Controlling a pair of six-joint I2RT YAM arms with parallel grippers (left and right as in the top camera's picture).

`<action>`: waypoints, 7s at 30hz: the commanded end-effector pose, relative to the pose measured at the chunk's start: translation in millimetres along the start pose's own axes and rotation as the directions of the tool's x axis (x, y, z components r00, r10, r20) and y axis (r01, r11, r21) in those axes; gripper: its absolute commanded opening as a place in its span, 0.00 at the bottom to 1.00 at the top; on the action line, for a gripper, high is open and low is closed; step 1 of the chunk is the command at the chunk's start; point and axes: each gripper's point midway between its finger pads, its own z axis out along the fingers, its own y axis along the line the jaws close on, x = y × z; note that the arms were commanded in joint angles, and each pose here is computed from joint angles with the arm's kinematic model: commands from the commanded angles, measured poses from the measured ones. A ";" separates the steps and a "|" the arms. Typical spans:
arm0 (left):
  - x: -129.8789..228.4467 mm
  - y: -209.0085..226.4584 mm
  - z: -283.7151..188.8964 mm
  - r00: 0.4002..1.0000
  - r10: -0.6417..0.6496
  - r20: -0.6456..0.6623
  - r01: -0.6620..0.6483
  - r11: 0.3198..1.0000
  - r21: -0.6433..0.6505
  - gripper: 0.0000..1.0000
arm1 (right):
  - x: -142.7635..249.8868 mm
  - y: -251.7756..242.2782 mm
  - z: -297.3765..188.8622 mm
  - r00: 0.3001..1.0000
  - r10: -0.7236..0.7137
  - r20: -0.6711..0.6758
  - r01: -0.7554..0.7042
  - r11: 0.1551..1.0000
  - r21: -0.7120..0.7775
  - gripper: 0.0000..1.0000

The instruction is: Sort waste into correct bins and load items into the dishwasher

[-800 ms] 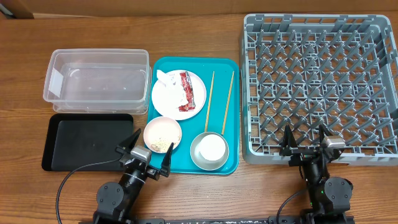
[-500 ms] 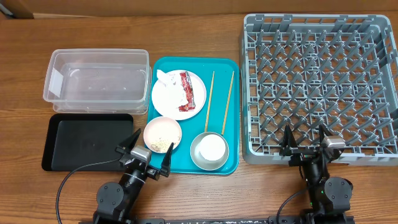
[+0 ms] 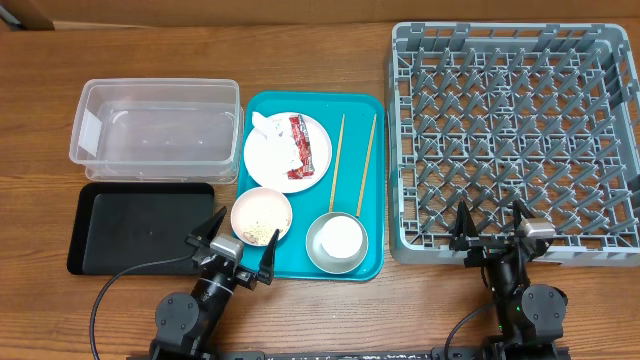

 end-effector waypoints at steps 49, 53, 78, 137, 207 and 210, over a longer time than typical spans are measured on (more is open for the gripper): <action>-44.3 -35.2 -8.6 0.983 0.035 0.182 -0.071 0.978 0.195 1.00 | -22.0 65.2 -15.0 0.994 0.112 0.005 -0.103 0.924 -0.368 1.00; -91.0 -21.3 -19.3 0.972 -0.074 0.224 0.046 0.991 0.126 1.00 | -69.2 73.0 -29.9 0.984 0.177 0.003 -0.163 0.914 -0.372 1.00; -64.1 -89.5 42.4 0.472 -0.203 -0.858 0.486 0.872 0.061 0.94 | -85.9 86.1 22.5 0.655 0.231 -0.720 -0.376 0.925 -0.045 1.00; -161.4 -99.7 65.6 0.414 -0.247 -0.876 0.896 0.278 0.346 0.49 | -151.7 259.1 -4.3 0.794 -0.092 -0.602 -0.525 0.396 -0.753 0.61; 62.4 -26.0 85.1 0.269 -0.367 -0.891 0.179 0.928 -0.328 0.45 | -103.4 121.8 39.8 0.609 0.232 -0.759 -0.312 0.949 0.040 1.00; 64.6 -23.9 88.9 0.279 -0.366 -0.888 0.169 0.929 -0.329 0.46 | -101.9 121.8 40.5 0.605 0.232 -0.762 -0.311 0.950 0.042 1.00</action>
